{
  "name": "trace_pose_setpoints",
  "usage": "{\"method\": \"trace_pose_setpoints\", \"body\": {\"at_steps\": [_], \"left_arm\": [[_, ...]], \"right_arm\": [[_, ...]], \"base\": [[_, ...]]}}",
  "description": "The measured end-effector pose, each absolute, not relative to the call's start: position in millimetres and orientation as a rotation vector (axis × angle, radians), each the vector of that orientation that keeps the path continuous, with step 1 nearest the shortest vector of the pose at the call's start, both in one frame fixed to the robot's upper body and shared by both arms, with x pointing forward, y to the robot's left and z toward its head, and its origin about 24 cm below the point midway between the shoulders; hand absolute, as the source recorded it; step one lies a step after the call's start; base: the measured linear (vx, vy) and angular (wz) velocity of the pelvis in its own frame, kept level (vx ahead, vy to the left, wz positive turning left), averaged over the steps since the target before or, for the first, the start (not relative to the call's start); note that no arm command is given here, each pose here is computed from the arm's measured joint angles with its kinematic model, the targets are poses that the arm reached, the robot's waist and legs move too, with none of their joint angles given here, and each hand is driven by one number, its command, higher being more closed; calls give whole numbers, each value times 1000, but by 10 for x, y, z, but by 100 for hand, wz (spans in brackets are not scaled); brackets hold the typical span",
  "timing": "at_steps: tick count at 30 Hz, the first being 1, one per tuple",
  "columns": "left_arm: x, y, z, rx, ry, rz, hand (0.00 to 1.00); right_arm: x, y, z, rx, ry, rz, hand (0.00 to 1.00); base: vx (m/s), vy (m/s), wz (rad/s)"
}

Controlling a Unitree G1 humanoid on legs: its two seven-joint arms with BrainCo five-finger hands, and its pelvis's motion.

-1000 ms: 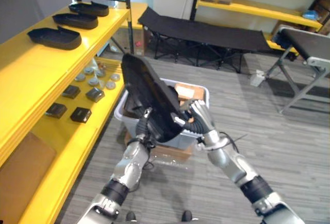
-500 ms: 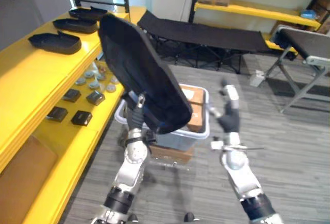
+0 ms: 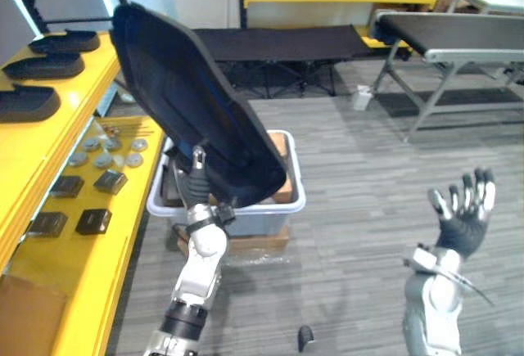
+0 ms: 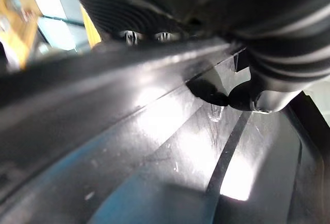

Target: Walk over and take plastic housings, then place them on the shelf

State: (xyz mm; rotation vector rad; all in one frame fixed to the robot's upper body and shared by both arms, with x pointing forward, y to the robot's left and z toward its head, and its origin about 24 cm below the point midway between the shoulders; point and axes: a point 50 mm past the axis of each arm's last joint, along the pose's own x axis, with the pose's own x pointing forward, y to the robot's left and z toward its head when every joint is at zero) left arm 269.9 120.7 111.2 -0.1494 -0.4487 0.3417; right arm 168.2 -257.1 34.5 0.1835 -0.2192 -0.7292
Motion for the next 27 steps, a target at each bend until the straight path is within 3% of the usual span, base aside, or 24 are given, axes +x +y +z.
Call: {"method": "trace_pose_setpoints", "body": {"at_steps": [6,15,20,27], "left_arm": [[2591,1141,1068,-230,-432,230,100],[2114,2102,1005,-140,-463,599,100],[1574,2626,1075,-24,-527,904,100],[1180,2760,1126,58,-565,1069,100]], "right_arm": [[1516,-2689,244,203,-181,-784,0],[1775,-2640,246,252,-207,-660,0],[2258,-2245,321,276,-201,-442,0],[2655,-1598,450,249,-162,-151,0]], "base": [[-8,1,-4],[20,-21,41],[37,2,58],[-9,14,49]]}}
